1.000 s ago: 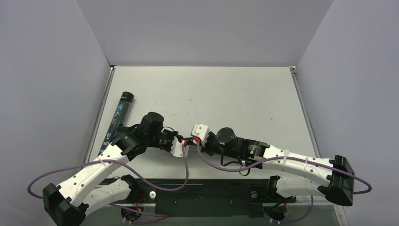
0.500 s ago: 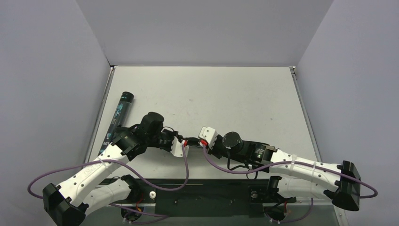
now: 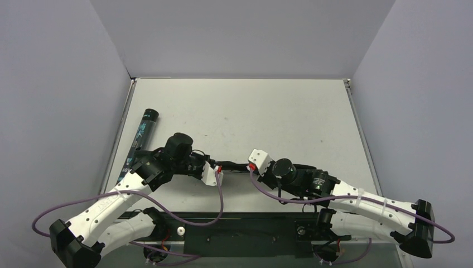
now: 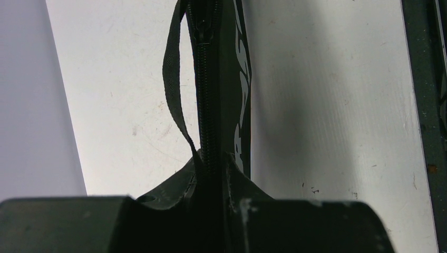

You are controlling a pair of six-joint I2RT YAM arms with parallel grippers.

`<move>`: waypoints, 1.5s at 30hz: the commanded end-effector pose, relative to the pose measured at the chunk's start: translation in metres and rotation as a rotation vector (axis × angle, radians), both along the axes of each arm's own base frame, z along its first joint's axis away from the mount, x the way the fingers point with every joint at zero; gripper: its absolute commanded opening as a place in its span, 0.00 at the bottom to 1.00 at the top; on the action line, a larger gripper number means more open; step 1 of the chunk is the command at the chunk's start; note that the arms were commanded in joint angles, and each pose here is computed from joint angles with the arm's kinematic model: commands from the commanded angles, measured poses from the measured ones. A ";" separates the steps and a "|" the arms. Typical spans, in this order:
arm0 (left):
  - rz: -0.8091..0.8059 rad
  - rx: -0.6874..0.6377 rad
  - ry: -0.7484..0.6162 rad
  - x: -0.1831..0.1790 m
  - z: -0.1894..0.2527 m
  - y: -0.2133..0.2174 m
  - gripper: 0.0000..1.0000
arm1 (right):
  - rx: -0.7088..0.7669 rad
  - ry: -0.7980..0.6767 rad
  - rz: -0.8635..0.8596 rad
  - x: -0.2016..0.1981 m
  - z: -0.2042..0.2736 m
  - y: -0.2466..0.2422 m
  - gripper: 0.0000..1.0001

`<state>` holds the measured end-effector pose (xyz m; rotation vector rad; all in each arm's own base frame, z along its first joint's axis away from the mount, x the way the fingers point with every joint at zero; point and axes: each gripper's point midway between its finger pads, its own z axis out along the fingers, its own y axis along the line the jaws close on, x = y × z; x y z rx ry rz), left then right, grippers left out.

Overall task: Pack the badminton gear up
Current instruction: Zip the racket bag at the center of the board.

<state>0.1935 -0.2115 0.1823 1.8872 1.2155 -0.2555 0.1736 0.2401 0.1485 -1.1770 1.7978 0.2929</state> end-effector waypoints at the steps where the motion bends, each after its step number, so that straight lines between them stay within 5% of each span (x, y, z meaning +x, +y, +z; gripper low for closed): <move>1: -0.004 -0.095 -0.122 0.012 0.035 -0.008 0.00 | -0.016 0.023 -0.123 0.004 -0.004 -0.026 0.00; 8: -0.005 -0.097 -0.121 0.011 0.035 -0.009 0.00 | 0.078 0.037 -0.115 0.004 0.005 -0.012 0.00; 12: -0.006 -0.097 -0.114 0.012 0.035 -0.009 0.00 | 0.126 0.011 -0.096 0.012 0.018 0.012 0.52; 16: -0.011 -0.100 -0.105 0.009 0.034 -0.011 0.00 | 0.175 -0.031 -0.044 0.018 0.034 0.032 0.83; 29: -0.023 -0.106 -0.097 0.005 0.030 -0.011 0.00 | 0.049 -0.064 0.083 0.020 0.024 0.050 0.92; 34: -0.020 -0.121 -0.097 0.006 0.034 -0.012 0.00 | 0.023 0.026 0.144 0.011 -0.002 0.060 0.76; 36: -0.013 -0.137 -0.108 0.007 0.037 -0.013 0.00 | 0.025 0.057 0.161 0.009 -0.005 0.063 0.54; 39: -0.005 -0.142 -0.116 0.008 0.037 -0.012 0.00 | 0.038 0.073 0.161 0.011 0.002 0.066 0.03; 44: -0.014 -0.169 -0.088 0.003 0.034 -0.016 0.02 | 0.057 0.063 0.169 0.010 0.013 0.068 0.00; 45: -0.015 -0.176 -0.079 0.002 0.034 -0.018 0.15 | 0.058 0.062 0.171 0.009 0.015 0.068 0.00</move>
